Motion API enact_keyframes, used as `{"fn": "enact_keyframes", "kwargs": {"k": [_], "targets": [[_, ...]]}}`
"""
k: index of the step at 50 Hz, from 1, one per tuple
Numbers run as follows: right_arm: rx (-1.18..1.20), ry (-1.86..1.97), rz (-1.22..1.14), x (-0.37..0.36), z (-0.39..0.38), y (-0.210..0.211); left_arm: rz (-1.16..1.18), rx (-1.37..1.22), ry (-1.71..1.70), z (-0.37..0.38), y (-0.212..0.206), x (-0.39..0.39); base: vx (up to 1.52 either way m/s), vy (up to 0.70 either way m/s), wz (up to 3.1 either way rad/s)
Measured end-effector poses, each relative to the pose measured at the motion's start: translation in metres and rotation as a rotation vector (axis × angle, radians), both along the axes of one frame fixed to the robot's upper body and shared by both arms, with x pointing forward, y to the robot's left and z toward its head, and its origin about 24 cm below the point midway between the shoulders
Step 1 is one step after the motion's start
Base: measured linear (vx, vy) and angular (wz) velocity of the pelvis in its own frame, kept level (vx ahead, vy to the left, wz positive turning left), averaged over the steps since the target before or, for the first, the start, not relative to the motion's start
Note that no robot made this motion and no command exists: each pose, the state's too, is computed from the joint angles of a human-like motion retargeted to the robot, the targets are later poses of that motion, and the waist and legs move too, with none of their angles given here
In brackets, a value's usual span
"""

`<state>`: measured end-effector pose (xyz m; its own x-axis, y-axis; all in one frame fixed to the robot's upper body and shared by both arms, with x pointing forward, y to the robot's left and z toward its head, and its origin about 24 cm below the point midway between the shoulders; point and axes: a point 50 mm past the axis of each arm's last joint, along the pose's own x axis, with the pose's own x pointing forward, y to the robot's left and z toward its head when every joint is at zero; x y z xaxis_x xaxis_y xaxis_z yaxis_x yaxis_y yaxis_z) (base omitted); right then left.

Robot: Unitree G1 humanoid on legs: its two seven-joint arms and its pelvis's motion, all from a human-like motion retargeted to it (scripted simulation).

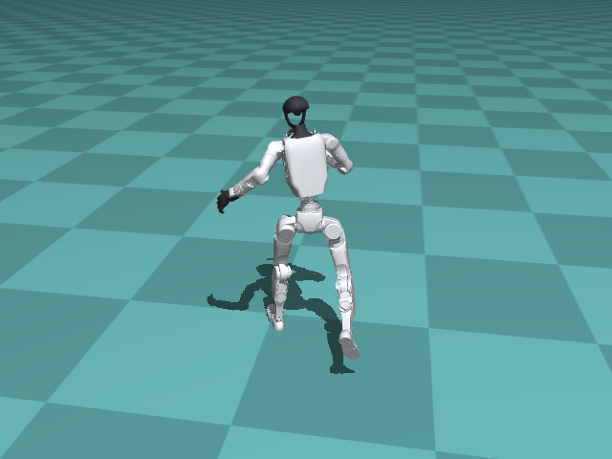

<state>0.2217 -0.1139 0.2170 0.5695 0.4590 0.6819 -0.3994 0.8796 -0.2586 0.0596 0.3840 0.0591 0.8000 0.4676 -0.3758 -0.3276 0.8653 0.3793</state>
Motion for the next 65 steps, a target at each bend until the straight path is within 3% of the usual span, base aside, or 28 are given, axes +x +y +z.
{"fn": "enact_keyframes", "kwargs": {"k": [4, 7, 12, 15, 16, 17, 21, 25, 30, 32, 34, 38, 43, 48, 53, 56, 58, 60, 62, 65], "targets": [[-0.132, 0.439, -0.323, 0.024, -0.107, -0.034, -0.060, 0.155, -0.219, 0.011, -0.010, 0.102, 1.35, 0.00, 0.80], [-0.074, 0.750, -0.475, -0.007, -0.176, -0.082, -0.400, 0.497, -0.445, 0.053, -0.084, 0.203, 1.27, -0.19, 1.26], [-0.139, 0.961, -0.485, -0.068, -0.187, -0.133, -0.856, 0.399, -1.027, 0.155, -0.230, 0.233, 1.22, -0.50, 1.21], [-0.208, 1.021, -0.509, -0.097, -0.181, -0.152, -1.085, 0.321, -1.203, 0.190, -0.275, 0.212, 1.23, -0.79, 0.96], [-0.269, 1.024, -0.559, -0.105, -0.183, -0.155, -1.136, 0.114, -1.230, 0.206, -0.280, 0.206, 1.25, -0.88, 0.90], [-0.323, 1.028, -0.596, -0.112, -0.184, -0.159, -1.185, -0.040, -1.256, 0.218, -0.284, 0.200, 1.27, -0.92, 1.01], [-0.482, 1.096, -0.641, -0.133, -0.186, -0.177, -1.215, -0.259, -1.362, 0.230, -0.280, 0.178, 1.24, -0.99, 0.96], [-0.537, 1.195, -0.695, -0.135, -0.192, -0.205, -1.045, -0.537, -1.282, 0.204, -0.234, 0.180, 1.05, -0.91, -0.30], [-0.349, 0.834, -0.929, -0.037, -0.173, -0.197, -0.172, -0.612, -0.813, 0.044, -0.145, 0.191, 0.86, -0.57, -0.66], [-0.377, 0.558, -0.869, 0.026, -0.127, -0.167, 0.039, -0.619, -0.580, -0.023, -0.129, 0.160, 0.65, -0.31, 0.16], [-0.302, 0.353, -0.714, 0.061, -0.078, -0.123, 0.101, -0.605, -0.406, -0.060, -0.125, 0.125, 0.58, -0.22, 0.28], [-0.073, 0.124, -0.388, 0.059, -0.012, -0.051, 0.131, -0.643, -0.224, -0.079, -0.118, 0.073, 0.65, -0.12, 0.54], [0.045, 0.017, -0.111, 0.016, 0.012, -0.027, 0.062, -0.553, -0.088, -0.069, -0.089, 0.025, 0.79, -0.01, 0.99], [0.103, -0.073, 0.033, -0.031, 0.017, -0.015, 0.137, -0.479, -0.107, -0.057, -0.062, 0.006, 0.84, -0.09, 1.35], [0.077, -0.190, 0.164, -0.055, 0.031, 0.004, 0.231, -0.453, -0.319, -0.054, -0.063, 0.068, 0.53, -0.10, 2.16], [0.034, -0.033, 0.145, -0.030, 0.004, 0.021, 0.087, -0.466, -0.508, -0.022, -0.103, 0.170, 0.25, -0.09, 3.55], [-0.114, 0.114, 0.037, 0.006, -0.035, 0.028, -0.182, -0.511, -0.700, 0.033, -0.163, 0.230, 0.24, -0.01, 3.50], [-0.288, 0.247, -0.121, 0.034, -0.082, 0.021, -0.417, -0.761, -0.934, 0.098, -0.230, 0.247, 0.26, 0.08, 3.13], [-0.341, 0.368, -0.225, 0.041, -0.112, -0.001, -0.810, -0.388, -1.146, 0.166, -0.265, 0.235, 0.29, 0.11, 3.07], [-0.236, 0.447, -0.338, 0.036, -0.115, -0.042, -1.081, -0.057, -1.540, 0.255, -0.282, 0.180, 0.36, 0.15, 3.09]]}}
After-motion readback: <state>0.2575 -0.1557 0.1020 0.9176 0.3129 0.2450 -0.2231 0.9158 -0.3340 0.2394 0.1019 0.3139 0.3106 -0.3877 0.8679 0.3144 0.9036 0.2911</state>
